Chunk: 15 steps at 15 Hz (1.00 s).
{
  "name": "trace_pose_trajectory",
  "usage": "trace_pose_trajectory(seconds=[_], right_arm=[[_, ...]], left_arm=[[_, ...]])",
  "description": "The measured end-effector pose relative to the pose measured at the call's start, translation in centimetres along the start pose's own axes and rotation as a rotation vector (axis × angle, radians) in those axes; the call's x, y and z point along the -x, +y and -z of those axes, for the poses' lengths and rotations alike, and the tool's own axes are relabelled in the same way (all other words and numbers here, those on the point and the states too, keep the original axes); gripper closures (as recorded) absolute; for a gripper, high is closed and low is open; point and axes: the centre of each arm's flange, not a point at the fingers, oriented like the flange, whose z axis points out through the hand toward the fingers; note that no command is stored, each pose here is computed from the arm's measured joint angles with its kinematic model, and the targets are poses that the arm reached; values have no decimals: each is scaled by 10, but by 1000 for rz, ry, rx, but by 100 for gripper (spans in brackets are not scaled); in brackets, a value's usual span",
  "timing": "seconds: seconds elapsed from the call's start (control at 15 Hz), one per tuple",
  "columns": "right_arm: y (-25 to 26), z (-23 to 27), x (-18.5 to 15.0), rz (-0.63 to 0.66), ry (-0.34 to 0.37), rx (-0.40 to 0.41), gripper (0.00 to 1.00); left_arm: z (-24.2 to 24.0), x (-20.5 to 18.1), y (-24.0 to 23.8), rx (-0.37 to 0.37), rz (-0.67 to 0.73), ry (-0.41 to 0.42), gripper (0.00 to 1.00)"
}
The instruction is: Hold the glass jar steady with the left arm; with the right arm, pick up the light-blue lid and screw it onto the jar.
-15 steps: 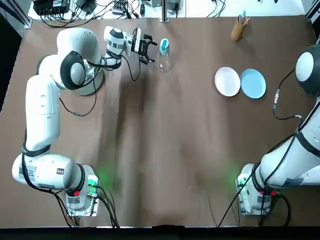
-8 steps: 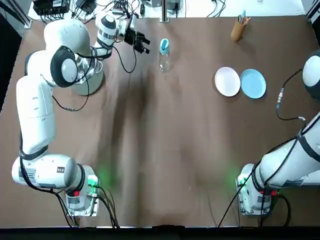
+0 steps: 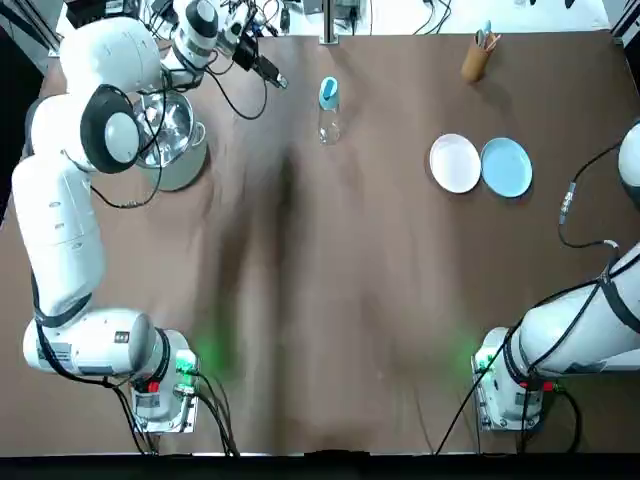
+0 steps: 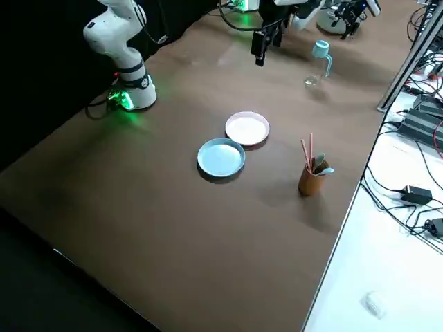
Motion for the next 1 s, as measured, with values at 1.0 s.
trace_pose_trajectory(seconds=[1.0], right_arm=[[4, 11, 6, 40, 19, 77, 0]], left_arm=[[176, 31, 157, -551, 184, -457, 0]])
